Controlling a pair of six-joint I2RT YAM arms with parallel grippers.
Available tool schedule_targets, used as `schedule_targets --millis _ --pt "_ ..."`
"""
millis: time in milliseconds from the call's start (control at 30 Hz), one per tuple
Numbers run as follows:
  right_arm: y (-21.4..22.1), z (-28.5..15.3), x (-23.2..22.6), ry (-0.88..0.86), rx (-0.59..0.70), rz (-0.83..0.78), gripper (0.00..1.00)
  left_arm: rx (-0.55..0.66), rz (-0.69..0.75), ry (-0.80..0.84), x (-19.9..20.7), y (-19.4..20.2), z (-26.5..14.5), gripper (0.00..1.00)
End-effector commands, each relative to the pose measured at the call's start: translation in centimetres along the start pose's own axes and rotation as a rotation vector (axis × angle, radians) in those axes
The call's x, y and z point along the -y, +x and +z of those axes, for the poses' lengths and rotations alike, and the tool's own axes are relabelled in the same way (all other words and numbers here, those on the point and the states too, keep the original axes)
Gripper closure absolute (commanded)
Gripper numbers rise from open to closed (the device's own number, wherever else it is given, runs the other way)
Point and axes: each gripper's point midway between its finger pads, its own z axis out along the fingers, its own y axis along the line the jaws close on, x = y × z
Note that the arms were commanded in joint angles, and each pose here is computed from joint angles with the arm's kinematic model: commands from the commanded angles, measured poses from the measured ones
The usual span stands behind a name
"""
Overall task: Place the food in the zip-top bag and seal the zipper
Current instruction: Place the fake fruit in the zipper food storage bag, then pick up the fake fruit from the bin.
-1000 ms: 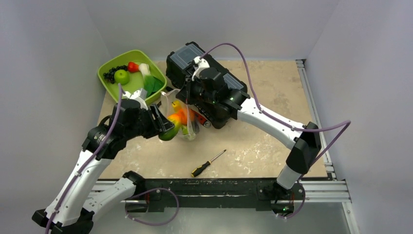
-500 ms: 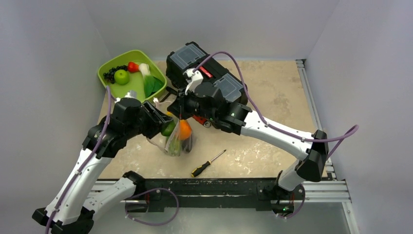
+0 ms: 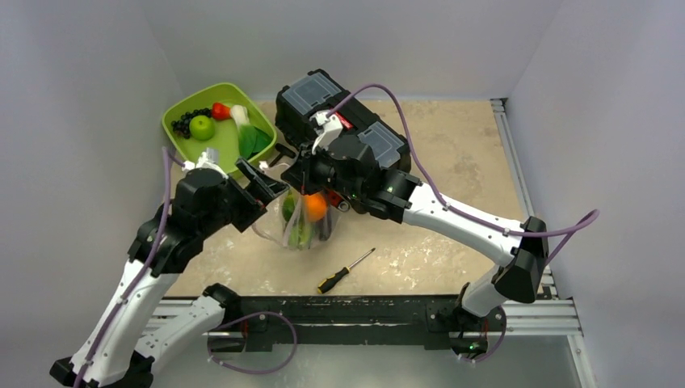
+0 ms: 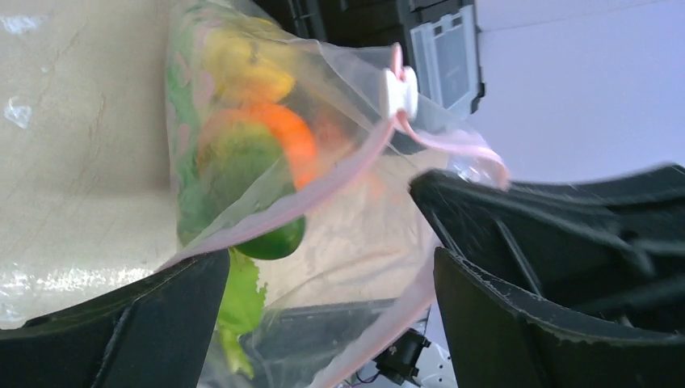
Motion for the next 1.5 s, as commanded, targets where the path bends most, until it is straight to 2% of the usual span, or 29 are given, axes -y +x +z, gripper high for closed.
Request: schedule_targets --millis 0,167,233,367,467,533,600,700,900,1100,1167,1300,1467 --pt "-3.8 -1.9 -2.0 -0.069 0.115 -0.002 1.00 0.140 0.116 0.097 1.3 -2.5 -3.7 0.01" --pt "-3.5 -1.9 -1.3 -0.056 0.113 -0.005 1.00 0.226 0.272 0.119 1.8 -4.2 -6.8 0.00" --pt "-3.1 -1.9 -1.1 -0.052 0.106 -0.005 1.00 0.270 0.330 0.079 1.1 -5.2 -7.6 0.00" --pt "-2.4 -2.2 -0.2 -0.031 0.099 -0.013 1.00 0.414 0.478 -0.122 -2.2 -8.4 -7.8 0.00" --pt "-2.1 -2.6 0.5 -0.014 0.101 -0.020 1.00 0.628 0.522 -0.384 -6.3 -12.3 -8.0 0.00" --pt "-1.8 -2.7 1.0 -0.001 0.094 -0.022 1.00 0.744 0.542 -0.471 -7.9 -13.8 -7.3 0.00" --pt "-1.7 -2.9 1.3 0.006 0.091 -0.022 1.00 0.886 0.542 -0.404 -6.3 -15.6 -6.3 0.00" --pt "-1.5 -3.0 1.7 0.017 0.084 -0.024 1.00 0.979 0.543 -0.342 -5.7 -17.2 -3.9 0.00" --pt "-1.3 -3.2 2.2 0.029 0.075 -0.026 1.00 0.855 0.168 -0.479 -11.0 -21.2 2.1 0.00" --pt "-1.5 -2.6 2.4 0.039 0.062 -0.040 1.00 0.765 -0.027 -0.441 -13.0 -26.5 9.0 0.00" --pt "-1.7 -2.6 2.4 0.040 0.063 -0.042 1.00 0.736 -0.052 -0.456 -13.7 -28.5 11.4 0.00" --pt "-1.5 -2.7 2.6 0.042 0.051 -0.039 1.00 0.782 -0.026 -0.524 -13.8 -32.6 13.5 0.00" --pt "-1.4 -2.6 2.6 0.040 0.039 -0.038 1.00 0.797 -0.013 -0.608 -16.1 -35.9 17.0 0.00"
